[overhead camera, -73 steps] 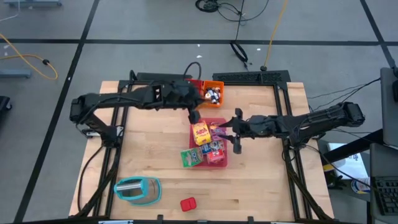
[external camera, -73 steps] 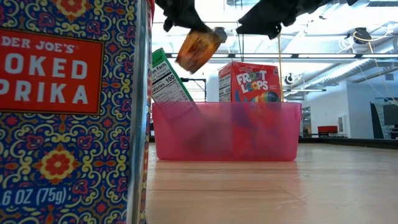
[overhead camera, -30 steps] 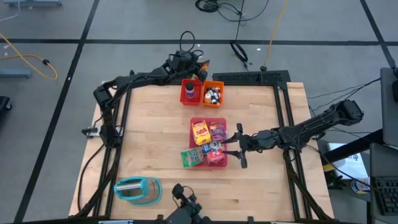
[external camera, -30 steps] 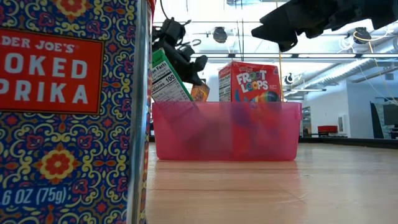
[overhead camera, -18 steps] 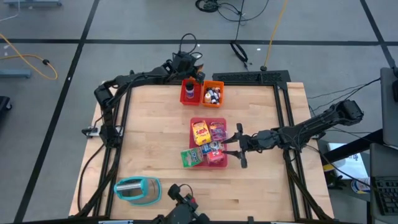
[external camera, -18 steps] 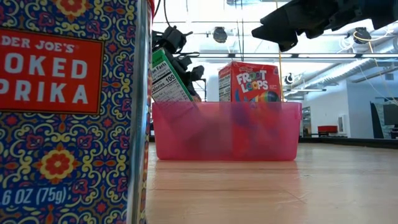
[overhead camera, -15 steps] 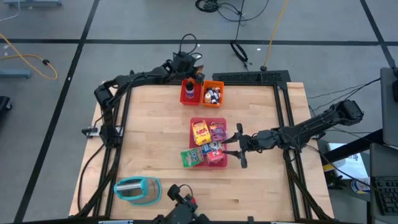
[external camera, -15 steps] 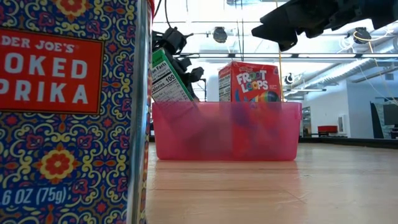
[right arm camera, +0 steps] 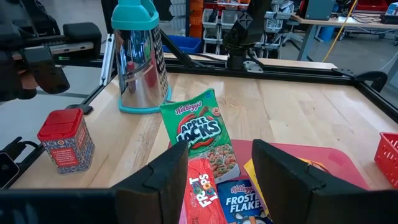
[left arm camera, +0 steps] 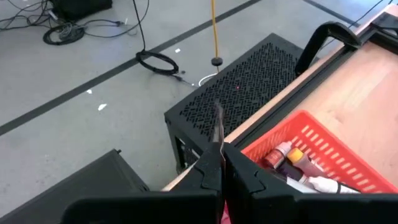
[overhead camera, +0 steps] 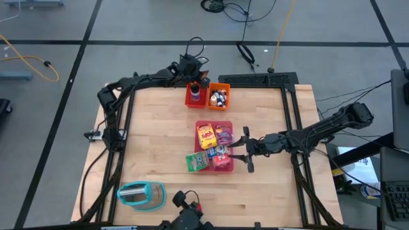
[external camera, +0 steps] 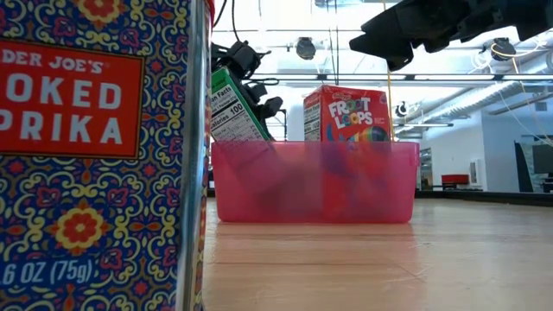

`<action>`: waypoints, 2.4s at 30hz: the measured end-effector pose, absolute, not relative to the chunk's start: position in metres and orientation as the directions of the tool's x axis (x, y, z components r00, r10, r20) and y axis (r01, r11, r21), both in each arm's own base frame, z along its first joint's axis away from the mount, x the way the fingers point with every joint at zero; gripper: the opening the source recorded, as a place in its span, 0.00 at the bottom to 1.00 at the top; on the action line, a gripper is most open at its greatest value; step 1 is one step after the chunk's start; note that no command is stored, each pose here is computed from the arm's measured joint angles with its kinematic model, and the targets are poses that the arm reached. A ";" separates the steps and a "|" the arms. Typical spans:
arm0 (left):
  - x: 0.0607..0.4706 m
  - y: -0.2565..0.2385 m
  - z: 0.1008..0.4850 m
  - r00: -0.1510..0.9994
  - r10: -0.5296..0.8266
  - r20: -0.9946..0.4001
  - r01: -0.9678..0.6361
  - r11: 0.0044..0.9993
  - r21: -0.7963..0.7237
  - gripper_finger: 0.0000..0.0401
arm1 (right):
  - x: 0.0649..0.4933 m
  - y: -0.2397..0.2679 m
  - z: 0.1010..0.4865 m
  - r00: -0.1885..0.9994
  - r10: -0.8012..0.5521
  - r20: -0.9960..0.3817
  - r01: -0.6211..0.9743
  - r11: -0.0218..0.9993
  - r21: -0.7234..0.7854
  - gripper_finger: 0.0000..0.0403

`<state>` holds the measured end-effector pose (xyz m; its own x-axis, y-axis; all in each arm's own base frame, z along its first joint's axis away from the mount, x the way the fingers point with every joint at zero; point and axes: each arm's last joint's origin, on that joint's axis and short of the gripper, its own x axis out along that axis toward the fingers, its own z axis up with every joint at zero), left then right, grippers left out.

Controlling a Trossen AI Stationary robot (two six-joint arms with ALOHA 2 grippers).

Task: Pick & Place Kitchen Items
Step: Put the orange seasoning pack into the red basket, then put the red seasoning can into the red basket

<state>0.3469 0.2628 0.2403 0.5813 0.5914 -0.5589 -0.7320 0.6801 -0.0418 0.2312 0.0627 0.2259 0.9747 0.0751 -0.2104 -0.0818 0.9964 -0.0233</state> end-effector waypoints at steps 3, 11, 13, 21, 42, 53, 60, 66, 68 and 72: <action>0.347 0.262 0.239 0.585 0.579 -0.568 -0.725 0.687 -0.046 0.00 | 0.231 0.063 0.226 0.975 0.075 -0.210 -0.081 0.997 -0.018 0.42; 0.347 0.261 0.239 0.605 0.554 -0.571 -0.707 0.704 -0.067 0.01 | 0.231 0.063 0.226 0.975 0.075 -0.210 -0.080 0.997 -0.012 0.42; 0.347 0.261 0.239 0.604 0.553 -0.575 -0.708 0.703 -0.068 0.02 | 0.231 0.063 0.226 0.975 0.075 -0.210 -0.080 0.997 -0.012 0.42; 0.347 0.261 0.238 0.600 0.548 -0.583 -0.708 0.703 -0.068 0.09 | 0.231 0.063 0.226 0.975 0.075 -0.210 -0.080 0.997 -0.012 0.42; 0.339 0.158 0.301 0.715 0.189 -0.673 -0.325 0.942 -0.080 0.17 | 0.231 0.063 0.225 0.973 0.075 -0.217 -0.078 0.997 -0.006 0.42; 0.344 0.036 0.315 0.668 -0.052 -0.742 -0.050 0.992 -0.115 0.17 | 0.231 0.063 0.225 0.973 0.075 -0.218 -0.078 0.997 -0.006 0.42; 0.341 -0.025 0.312 0.610 -0.155 -0.777 0.028 0.984 -0.174 0.17 | 0.231 0.063 0.225 0.973 0.075 -0.217 -0.078 0.997 -0.006 0.42; 0.335 -0.068 0.312 0.595 -0.193 -0.780 0.038 0.976 -0.213 0.17 | 0.231 0.063 0.225 0.973 0.075 -0.217 -0.078 0.997 -0.006 0.42; 0.333 -0.081 0.311 0.585 -0.218 -0.781 0.042 0.970 -0.240 0.17 | 0.231 0.063 0.225 0.973 0.075 -0.217 -0.078 0.997 -0.006 0.42; 0.327 -0.103 0.310 0.566 -0.257 -0.783 0.036 0.957 -0.289 0.17 | 0.231 0.063 0.226 0.974 0.075 -0.214 -0.078 0.997 -0.005 0.42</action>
<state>0.3273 -0.1033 0.3100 0.5662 -0.2574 -0.7831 0.0357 0.9567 -0.2887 0.2312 0.0627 0.2257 0.9739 0.0752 -0.2140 -0.0780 0.9969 -0.0051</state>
